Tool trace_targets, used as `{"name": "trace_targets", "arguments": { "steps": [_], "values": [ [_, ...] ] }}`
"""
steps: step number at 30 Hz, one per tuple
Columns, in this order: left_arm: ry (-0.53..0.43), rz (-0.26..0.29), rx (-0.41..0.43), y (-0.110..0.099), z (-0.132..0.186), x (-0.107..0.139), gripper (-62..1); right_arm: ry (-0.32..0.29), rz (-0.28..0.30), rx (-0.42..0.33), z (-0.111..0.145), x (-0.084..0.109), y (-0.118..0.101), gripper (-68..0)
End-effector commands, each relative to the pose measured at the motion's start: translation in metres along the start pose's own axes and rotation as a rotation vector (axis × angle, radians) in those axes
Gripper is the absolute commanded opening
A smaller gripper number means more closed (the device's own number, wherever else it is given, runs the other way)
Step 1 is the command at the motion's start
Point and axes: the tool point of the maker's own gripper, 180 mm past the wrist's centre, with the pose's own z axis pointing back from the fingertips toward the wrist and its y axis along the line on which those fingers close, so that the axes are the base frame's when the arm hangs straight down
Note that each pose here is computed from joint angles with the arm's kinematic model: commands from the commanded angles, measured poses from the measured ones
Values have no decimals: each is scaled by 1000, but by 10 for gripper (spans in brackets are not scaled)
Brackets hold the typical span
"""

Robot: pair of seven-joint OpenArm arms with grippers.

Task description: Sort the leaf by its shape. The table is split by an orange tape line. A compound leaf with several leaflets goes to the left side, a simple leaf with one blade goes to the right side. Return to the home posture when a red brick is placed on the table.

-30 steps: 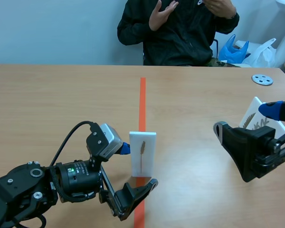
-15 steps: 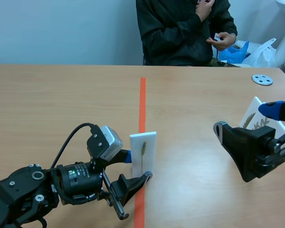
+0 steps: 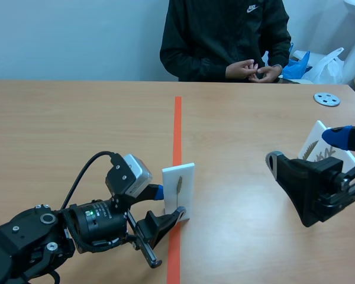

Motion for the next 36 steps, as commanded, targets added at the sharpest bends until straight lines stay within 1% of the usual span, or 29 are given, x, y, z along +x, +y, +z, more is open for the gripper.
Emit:
{"name": "trace_targets", "arguments": {
  "steps": [1,5,9,12,13,20,24,26,29,30,33,36],
  "values": [
    [-62,10,18,5,-5,18,-316,-27,19,7,0,11,0,4],
    [-64,13,32,5,-7,19,-422,-28,19,7,0,11,0,4],
    [-69,16,31,4,-8,20,-478,-27,19,7,0,11,0,4],
    [-68,16,31,4,-8,20,-556,-27,19,7,0,11,0,4],
    [-68,16,31,4,-8,20,-569,-27,19,7,0,11,0,4],
    [-75,11,29,4,-8,23,-569,-27,19,7,0,11,0,4],
    [-104,-26,24,5,-3,40,-569,-28,19,7,0,11,0,4],
    [-120,-42,40,10,2,53,-569,-28,19,7,0,11,0,4],
    [-161,-26,101,27,13,74,-569,-28,19,7,0,11,0,4],
    [-175,-15,133,36,18,81,-569,-28,19,7,0,11,0,4],
    [-198,25,243,71,35,92,-569,-28,19,7,0,11,0,4],
    [-205,59,395,113,58,95,-568,-28,19,7,0,11,0,4]
  ]
}}
